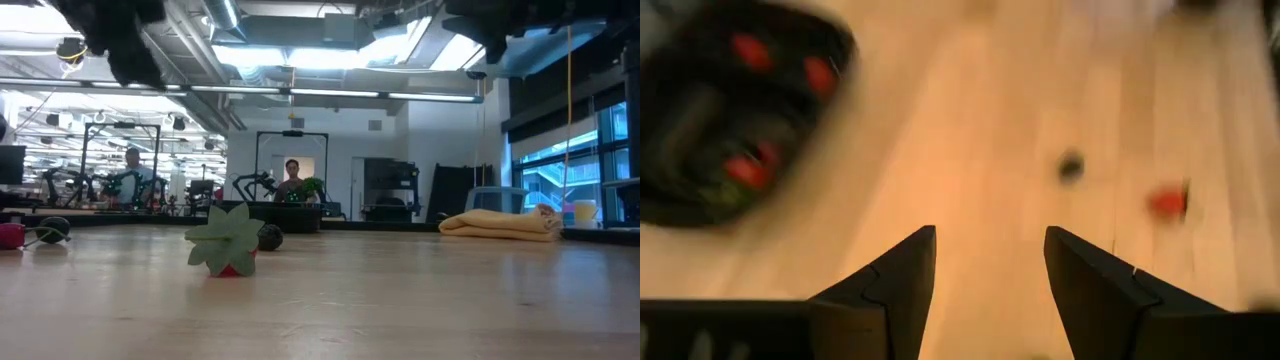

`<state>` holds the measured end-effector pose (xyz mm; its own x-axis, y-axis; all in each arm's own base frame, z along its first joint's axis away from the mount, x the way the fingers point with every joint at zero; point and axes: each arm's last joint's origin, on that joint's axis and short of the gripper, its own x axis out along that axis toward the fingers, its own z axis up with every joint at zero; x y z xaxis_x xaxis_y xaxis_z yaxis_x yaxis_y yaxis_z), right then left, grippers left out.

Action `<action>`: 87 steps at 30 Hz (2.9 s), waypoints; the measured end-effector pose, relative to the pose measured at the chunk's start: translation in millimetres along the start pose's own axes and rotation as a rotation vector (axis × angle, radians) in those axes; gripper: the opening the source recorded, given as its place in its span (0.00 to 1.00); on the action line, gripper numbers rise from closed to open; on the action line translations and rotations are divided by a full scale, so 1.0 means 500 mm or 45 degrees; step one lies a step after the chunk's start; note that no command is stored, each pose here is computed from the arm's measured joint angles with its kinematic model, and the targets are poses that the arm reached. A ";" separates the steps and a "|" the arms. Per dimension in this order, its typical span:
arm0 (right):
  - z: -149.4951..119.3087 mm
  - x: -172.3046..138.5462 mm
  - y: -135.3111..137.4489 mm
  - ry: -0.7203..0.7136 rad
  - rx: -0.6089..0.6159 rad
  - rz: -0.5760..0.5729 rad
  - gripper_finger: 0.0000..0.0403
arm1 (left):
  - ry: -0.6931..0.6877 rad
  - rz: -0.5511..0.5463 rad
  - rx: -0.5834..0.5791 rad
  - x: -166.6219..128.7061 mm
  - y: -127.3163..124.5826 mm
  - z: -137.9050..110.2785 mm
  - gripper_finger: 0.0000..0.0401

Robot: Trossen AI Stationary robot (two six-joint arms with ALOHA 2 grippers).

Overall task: Pick and placing Produce into tupperware
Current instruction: Put the black cherry into the black bin

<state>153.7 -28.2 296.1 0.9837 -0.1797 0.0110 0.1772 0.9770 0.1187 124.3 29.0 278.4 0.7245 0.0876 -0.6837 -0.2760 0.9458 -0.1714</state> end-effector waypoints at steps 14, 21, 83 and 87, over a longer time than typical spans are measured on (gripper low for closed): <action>-0.026 0.017 -0.003 0.141 -0.069 -0.013 0.35 | 0.454 -0.247 0.575 0.115 -0.110 -0.002 0.45; -0.042 0.032 -0.005 0.220 -0.095 -0.018 0.35 | 0.522 -0.289 0.556 0.126 -0.143 -0.018 0.45; -0.067 0.053 -0.008 0.328 -0.099 -0.026 0.35 | 1.102 -0.077 0.703 0.275 -0.149 -0.092 0.40; -0.067 0.053 -0.008 0.328 -0.099 -0.026 0.35 | 1.153 -0.077 0.730 0.290 -0.148 -0.101 0.40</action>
<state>180.1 -32.9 262.8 0.9538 -0.1739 -0.2449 0.1891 0.9812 0.0395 217.9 -44.1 156.4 -0.0761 -0.0060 -0.9971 0.2530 0.9671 -0.0251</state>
